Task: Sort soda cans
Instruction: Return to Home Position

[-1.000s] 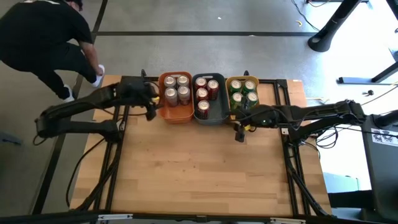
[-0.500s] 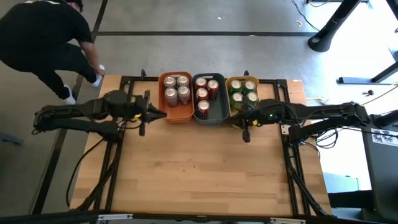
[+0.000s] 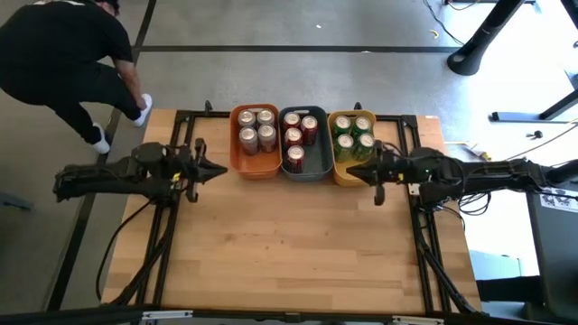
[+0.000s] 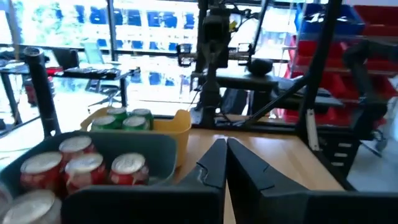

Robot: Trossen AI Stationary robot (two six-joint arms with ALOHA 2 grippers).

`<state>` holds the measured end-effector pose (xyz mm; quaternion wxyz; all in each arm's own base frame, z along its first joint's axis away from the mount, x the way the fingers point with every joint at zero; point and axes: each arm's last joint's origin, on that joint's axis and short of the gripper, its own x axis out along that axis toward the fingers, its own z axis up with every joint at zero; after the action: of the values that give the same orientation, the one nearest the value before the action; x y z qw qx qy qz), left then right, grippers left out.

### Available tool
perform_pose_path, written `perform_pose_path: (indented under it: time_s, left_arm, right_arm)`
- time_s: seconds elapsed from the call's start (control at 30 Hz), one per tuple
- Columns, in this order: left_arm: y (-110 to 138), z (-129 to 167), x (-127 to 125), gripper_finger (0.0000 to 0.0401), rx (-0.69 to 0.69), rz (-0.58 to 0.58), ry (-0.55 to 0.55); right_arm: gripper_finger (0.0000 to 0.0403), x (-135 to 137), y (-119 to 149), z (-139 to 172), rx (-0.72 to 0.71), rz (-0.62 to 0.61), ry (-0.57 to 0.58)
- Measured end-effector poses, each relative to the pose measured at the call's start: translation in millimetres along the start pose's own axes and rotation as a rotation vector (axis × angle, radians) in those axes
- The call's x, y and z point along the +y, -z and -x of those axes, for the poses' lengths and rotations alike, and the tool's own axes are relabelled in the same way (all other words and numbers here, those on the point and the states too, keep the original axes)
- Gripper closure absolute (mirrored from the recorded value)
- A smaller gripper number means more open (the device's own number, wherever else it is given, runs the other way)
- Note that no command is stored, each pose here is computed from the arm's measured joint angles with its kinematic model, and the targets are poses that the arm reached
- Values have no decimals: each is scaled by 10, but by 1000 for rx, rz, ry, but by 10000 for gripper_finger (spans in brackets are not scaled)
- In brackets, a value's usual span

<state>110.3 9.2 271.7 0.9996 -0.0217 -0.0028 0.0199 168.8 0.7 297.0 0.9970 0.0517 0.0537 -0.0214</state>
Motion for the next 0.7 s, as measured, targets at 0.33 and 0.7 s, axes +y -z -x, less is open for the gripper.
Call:
perform_pose_path:
  time_s: [0.33,0.7]
  left_arm:
    - [474,49,38,387,12,143,-73]
    - [885,103,52,393,-54,12,-65]
  right_arm:
    - [384,-83,426,221,-38,-40,85]
    - [384,-146,820,456,-133,-66,106]
